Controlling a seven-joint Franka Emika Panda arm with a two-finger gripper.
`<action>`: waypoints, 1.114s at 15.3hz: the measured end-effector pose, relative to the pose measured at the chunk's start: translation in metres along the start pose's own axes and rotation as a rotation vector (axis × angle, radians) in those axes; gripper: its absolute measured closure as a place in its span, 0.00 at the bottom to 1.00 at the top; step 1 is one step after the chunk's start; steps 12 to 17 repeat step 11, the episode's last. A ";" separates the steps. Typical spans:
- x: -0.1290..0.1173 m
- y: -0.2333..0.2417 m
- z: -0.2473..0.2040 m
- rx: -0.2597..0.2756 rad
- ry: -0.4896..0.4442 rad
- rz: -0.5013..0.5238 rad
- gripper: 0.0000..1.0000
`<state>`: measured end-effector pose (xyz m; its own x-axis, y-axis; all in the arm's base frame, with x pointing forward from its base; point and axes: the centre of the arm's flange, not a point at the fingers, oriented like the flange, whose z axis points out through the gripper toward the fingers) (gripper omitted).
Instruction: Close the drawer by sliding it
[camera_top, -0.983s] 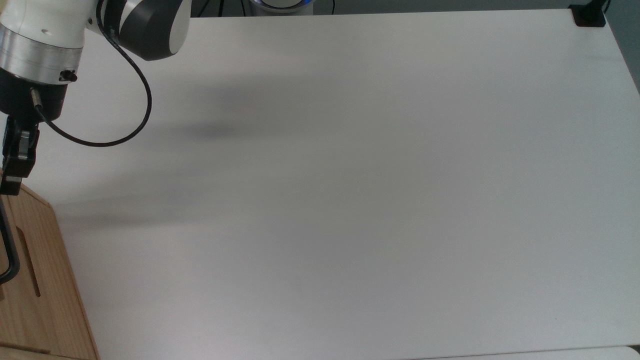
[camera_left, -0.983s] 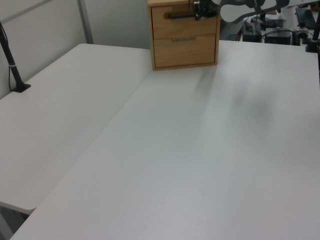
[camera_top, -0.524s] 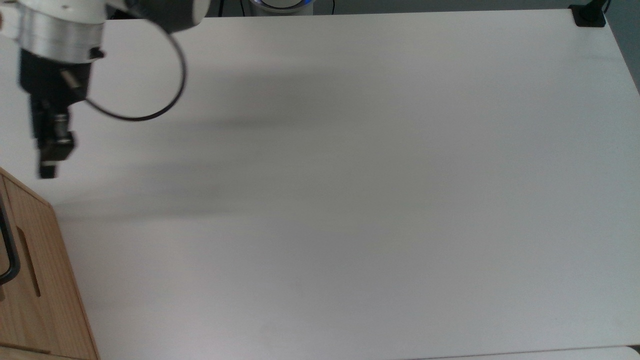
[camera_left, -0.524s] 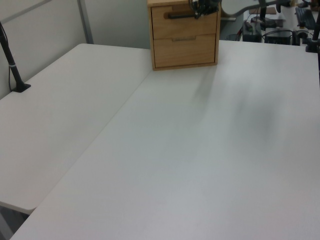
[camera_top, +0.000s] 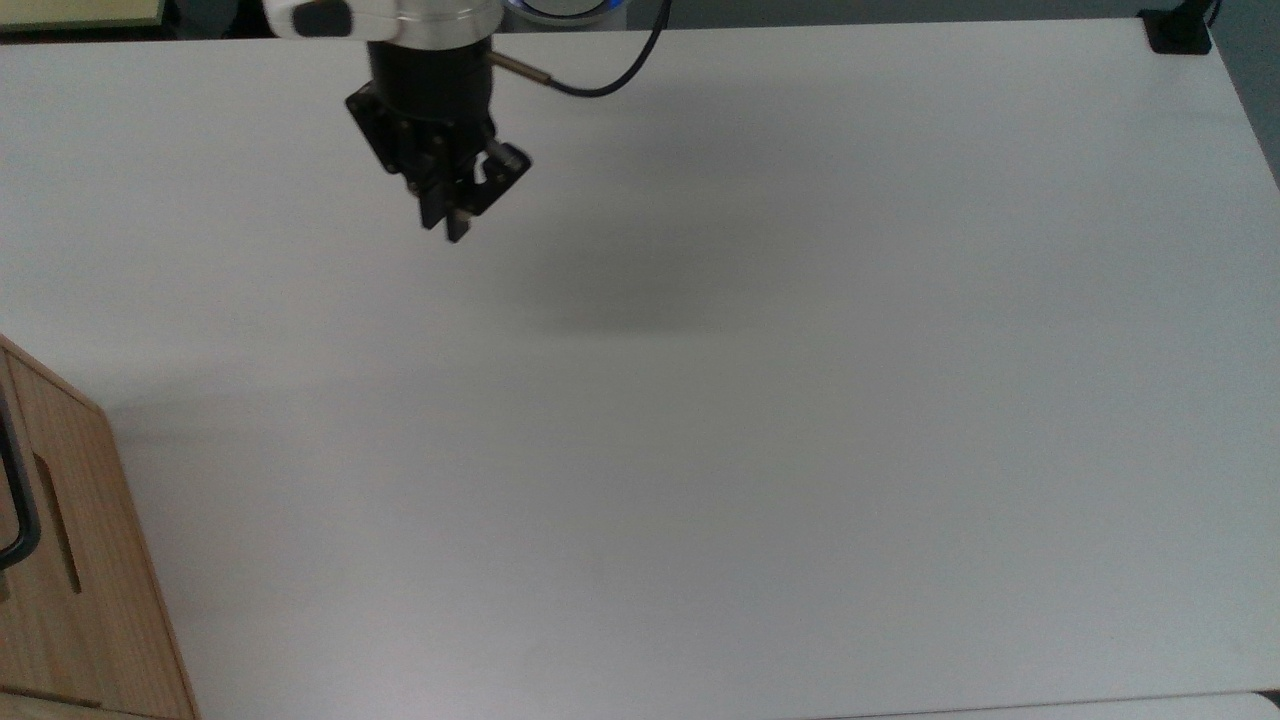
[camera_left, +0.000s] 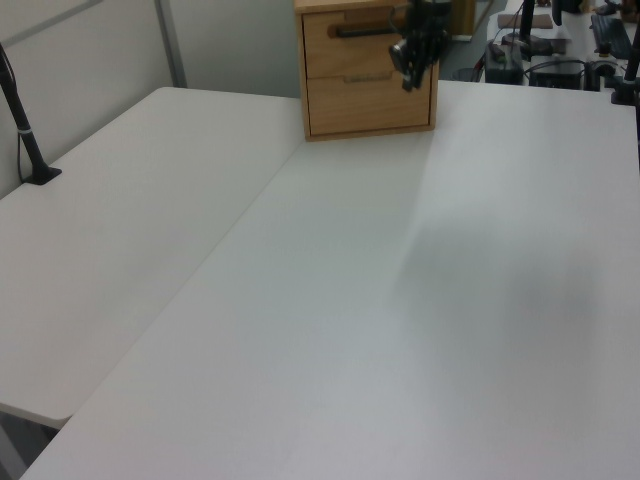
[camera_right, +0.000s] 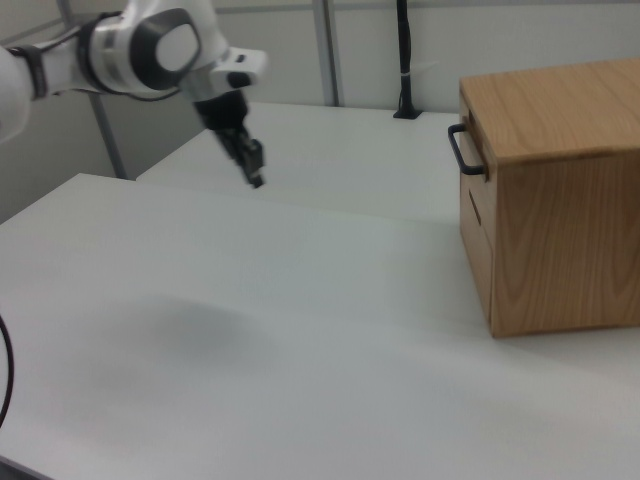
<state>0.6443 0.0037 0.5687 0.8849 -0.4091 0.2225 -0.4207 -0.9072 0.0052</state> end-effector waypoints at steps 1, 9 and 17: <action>-0.011 -0.007 -0.004 0.017 -0.033 -0.067 0.78; -0.061 0.009 -0.059 0.099 -0.181 -0.431 0.02; -0.061 0.010 -0.059 0.099 -0.181 -0.432 0.00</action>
